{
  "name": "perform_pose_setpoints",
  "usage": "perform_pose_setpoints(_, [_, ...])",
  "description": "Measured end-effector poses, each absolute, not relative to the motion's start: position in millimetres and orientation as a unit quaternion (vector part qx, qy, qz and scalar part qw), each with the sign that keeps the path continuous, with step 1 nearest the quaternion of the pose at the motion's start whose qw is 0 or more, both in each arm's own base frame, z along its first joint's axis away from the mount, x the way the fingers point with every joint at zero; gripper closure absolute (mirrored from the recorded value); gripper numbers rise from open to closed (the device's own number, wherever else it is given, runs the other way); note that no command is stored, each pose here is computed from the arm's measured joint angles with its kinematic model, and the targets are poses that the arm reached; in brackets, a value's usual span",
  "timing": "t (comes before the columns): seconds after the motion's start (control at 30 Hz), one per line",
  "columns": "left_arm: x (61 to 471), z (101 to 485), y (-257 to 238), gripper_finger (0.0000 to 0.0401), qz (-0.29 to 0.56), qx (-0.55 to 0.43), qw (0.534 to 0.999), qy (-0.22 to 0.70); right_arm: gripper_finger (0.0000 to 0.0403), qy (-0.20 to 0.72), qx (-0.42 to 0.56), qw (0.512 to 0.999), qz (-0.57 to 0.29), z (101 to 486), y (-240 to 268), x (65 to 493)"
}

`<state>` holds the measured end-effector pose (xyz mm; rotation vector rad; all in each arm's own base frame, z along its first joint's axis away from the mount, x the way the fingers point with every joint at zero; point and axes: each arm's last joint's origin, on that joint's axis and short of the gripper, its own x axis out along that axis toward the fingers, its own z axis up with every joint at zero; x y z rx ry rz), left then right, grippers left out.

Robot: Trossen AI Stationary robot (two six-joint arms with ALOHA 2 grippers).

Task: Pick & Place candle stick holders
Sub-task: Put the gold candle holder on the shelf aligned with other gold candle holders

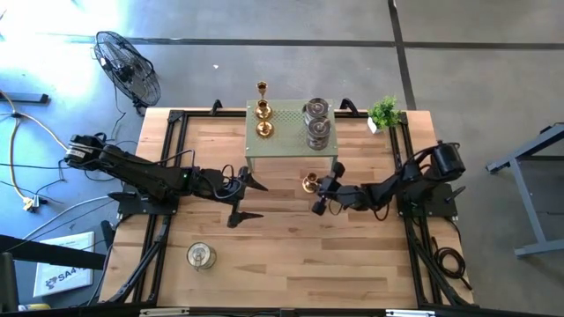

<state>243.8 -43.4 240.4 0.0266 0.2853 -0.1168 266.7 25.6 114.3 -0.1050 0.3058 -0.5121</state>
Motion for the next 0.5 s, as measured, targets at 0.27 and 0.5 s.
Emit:
perform_pose_setpoints(0.27, [251.5,239.9,-44.7,0.0009,-0.059,0.019,0.992,0.113,0.0393,0.108,-0.074,0.967,-0.216,144.9,50.7,270.0])
perform_pose_setpoints(0.5, [278.0,233.9,-49.1,0.0009,-0.051,0.044,0.998,0.010,0.0382,0.109,-0.109,0.967,-0.203,170.3,62.9,283.9])
